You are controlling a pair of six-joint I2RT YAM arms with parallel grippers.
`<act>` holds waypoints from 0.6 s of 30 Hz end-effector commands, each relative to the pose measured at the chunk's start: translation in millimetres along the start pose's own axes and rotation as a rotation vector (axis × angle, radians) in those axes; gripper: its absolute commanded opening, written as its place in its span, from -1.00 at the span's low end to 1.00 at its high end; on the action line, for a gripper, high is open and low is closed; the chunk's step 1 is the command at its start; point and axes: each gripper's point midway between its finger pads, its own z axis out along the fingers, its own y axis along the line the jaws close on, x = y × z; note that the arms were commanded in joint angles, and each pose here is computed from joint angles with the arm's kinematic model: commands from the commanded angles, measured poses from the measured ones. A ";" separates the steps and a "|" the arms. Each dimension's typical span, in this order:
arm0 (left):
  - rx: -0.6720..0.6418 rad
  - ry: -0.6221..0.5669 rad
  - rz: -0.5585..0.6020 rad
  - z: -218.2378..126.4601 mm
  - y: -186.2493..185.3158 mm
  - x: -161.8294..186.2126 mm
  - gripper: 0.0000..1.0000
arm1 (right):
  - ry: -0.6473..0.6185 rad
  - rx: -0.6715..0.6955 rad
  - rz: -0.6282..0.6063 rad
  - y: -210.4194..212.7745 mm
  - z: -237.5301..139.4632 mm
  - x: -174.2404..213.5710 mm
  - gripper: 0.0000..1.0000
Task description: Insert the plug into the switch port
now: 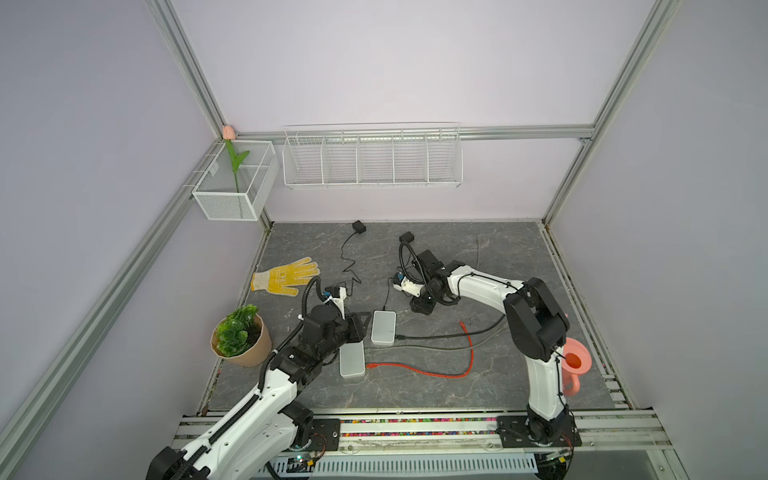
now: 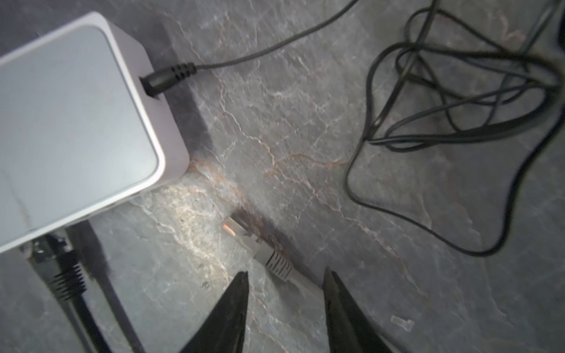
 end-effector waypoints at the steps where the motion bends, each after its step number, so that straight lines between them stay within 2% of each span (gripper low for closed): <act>1: -0.016 0.041 0.011 0.0 5.3 9.6 -0.14 | -0.012 -0.015 -0.048 -0.9 -6.4 -10.0 -0.12; 11: -0.002 0.040 0.019 0.1 1.0 6.7 -0.14 | 0.084 -0.124 -0.050 15.0 15.1 10.3 -0.12; 18: -0.003 0.033 0.025 -2.8 0.4 5.1 -0.14 | 0.077 -0.107 -0.040 15.7 11.6 14.8 -0.12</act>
